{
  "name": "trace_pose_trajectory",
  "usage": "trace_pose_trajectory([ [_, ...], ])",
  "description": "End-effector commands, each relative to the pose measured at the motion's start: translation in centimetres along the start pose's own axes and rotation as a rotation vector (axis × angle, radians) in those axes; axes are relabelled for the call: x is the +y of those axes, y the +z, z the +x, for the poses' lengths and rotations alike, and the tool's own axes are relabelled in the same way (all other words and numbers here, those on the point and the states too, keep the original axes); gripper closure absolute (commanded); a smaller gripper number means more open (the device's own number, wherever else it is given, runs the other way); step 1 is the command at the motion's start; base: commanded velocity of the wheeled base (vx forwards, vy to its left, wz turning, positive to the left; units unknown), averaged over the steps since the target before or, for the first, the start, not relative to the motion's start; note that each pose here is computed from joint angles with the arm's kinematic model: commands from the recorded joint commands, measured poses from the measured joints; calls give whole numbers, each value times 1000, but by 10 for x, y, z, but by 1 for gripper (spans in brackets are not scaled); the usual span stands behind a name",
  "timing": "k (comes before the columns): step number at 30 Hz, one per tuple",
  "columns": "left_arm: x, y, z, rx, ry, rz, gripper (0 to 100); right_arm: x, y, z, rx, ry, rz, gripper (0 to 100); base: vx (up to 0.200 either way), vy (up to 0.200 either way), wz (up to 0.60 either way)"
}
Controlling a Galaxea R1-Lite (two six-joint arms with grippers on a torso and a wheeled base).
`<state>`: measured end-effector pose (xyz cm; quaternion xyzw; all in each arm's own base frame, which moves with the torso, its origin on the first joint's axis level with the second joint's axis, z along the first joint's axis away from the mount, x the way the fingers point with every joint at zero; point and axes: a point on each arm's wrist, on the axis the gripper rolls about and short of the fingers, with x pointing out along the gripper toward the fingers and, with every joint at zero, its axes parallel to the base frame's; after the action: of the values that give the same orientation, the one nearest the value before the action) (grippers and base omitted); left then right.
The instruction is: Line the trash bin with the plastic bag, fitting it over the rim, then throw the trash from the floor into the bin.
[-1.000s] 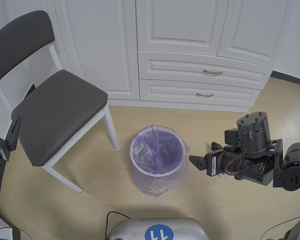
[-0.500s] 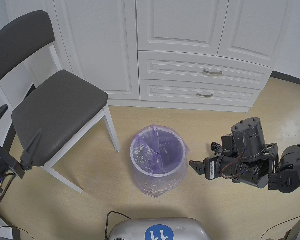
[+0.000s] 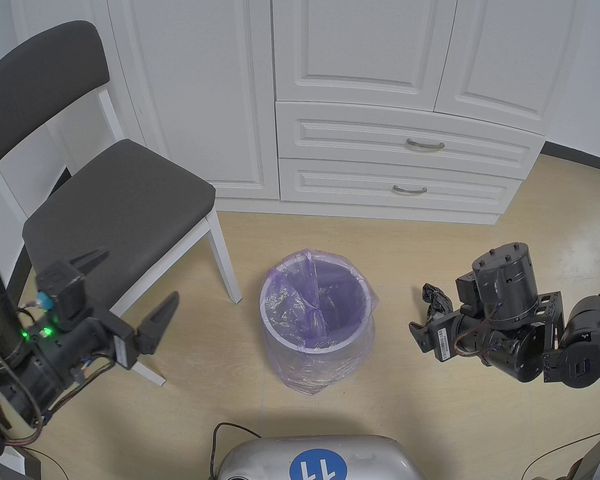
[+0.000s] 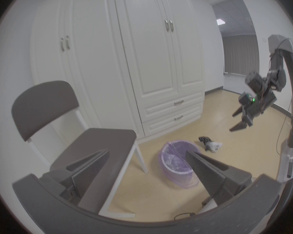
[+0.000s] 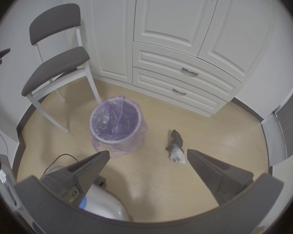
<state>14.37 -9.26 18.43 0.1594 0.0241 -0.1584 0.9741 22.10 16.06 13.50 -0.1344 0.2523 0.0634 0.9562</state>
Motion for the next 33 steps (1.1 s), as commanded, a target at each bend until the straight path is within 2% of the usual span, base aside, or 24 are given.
trace_pose_trajectory([
  [1,-38,-10,75,216,-111,51,0,-30,7,-5,-28,-82,23,0,0,0,0],
  [5,-43,-7,109,278,-151,44,0,-34,9,-5,-34,-86,28,0,0,0,0],
  [7,-47,-9,138,341,-162,16,0,-31,17,-12,-105,-55,51,0,0,0,0],
  [8,-47,-9,138,341,-162,16,0,-31,17,-12,-105,-55,51,0,0,0,0],
  [9,-52,-17,157,408,-166,4,0,-10,27,-21,-201,65,75,0,0,0,0],
  [10,-54,-20,163,429,-164,0,0,2,30,-25,-235,115,92,0,0,0,0],
  [11,-54,-21,166,432,-163,-3,0,5,30,-26,-245,128,102,0,0,0,0],
  [12,-57,-27,179,457,-158,-10,0,28,28,-19,-253,174,137,0,0,0,0],
  [14,-61,-34,193,472,-156,-11,0,44,26,-4,-246,152,158,0,0,0,0],
  [16,-63,-42,210,487,-146,-12,0,55,27,13,-244,82,169,0,0,0,0],
  [18,-64,-44,213,488,-143,-13,0,56,27,17,-244,68,171,0,0,0,0],
  [19,-66,-55,230,518,-132,-7,0,60,24,29,-229,30,166,0,0,0,0],
  [26,-72,-69,259,607,-124,22,0,49,28,26,-241,8,171,0,0,0,0],
  [28,-77,-76,277,640,-88,49,0,43,28,23,-246,0,160,0,0,0,0],
  [33,-89,-84,302,666,-67,136,0,37,29,18,-253,-6,161,0,0,0,0],
])
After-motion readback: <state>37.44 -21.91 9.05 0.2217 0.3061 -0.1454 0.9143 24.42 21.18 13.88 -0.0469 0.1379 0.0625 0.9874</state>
